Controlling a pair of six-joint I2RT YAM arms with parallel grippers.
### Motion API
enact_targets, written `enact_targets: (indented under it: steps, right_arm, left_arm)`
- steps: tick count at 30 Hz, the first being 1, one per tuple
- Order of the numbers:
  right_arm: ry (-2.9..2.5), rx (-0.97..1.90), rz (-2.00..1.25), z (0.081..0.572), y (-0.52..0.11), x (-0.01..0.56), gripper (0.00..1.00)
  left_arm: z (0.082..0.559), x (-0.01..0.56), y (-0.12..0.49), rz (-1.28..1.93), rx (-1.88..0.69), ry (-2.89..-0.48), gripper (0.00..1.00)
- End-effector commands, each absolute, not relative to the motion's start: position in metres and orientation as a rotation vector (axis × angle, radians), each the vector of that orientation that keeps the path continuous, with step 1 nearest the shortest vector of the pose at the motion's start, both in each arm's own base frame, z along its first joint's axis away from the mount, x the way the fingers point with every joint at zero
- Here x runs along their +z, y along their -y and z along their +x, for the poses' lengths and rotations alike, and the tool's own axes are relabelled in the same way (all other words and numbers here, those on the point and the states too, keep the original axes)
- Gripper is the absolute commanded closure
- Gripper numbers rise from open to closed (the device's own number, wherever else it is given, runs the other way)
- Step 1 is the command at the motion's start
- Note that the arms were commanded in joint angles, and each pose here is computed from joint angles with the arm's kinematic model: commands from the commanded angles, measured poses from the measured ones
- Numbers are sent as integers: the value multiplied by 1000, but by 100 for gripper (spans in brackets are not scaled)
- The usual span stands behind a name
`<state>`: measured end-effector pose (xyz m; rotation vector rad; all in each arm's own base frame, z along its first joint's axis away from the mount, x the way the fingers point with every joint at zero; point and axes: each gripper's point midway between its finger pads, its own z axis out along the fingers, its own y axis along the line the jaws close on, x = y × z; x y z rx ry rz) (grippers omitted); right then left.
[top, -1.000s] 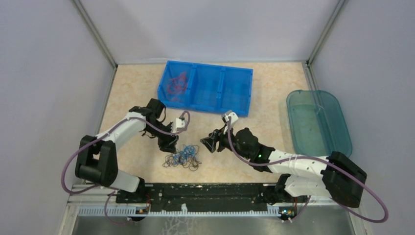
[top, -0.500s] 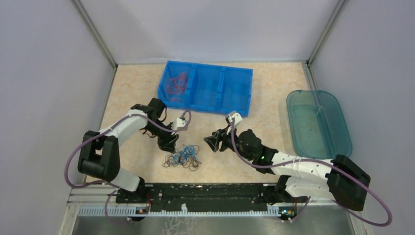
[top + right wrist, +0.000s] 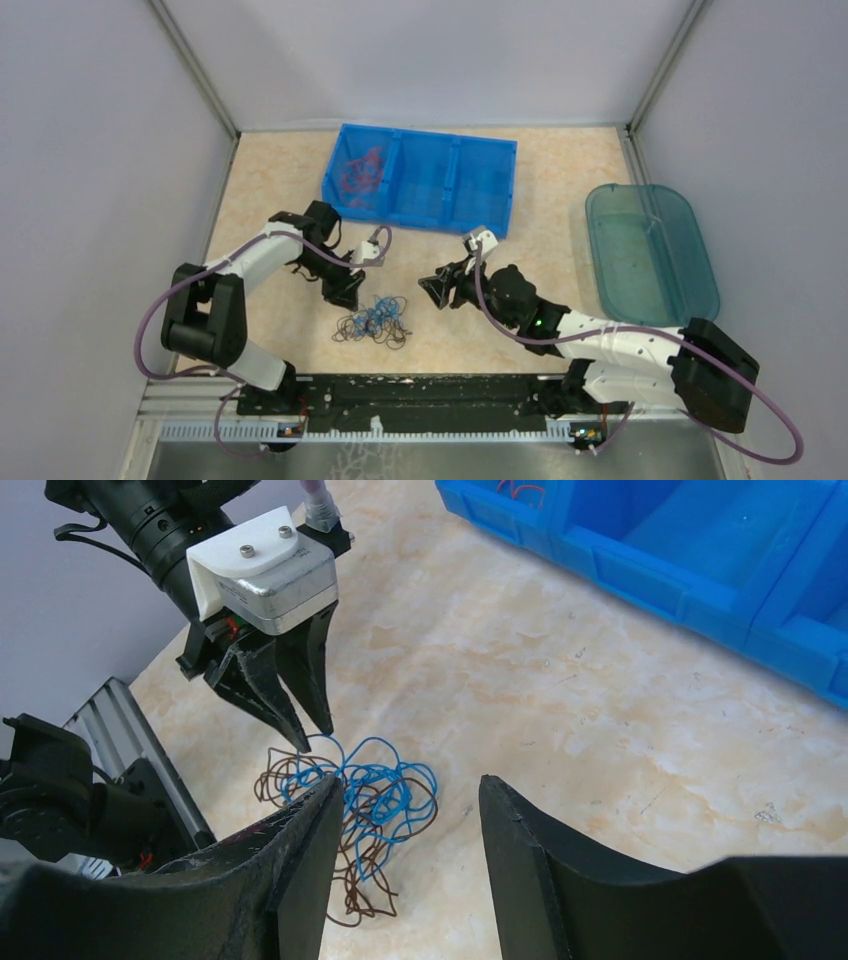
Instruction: Untangle the cables
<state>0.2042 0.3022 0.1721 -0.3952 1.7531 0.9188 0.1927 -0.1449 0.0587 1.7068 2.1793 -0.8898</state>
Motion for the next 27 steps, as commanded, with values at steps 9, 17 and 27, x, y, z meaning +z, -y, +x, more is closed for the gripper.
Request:
enact_targets:
  steps: [9,17,27]
  right_arm:
    - [-1684,920,-355,210,-297,192,47]
    - [-1665,927,-345,210,-296,197,47]
    - [-1534,920,-380,209,-291,241,25]
  left_arm:
    - [199,61,156,1678,-932,-2136,83]
    - [227,113,173,1642,-847,-1988,100]
    - [204,211,204,1607,-875,-1736,100]
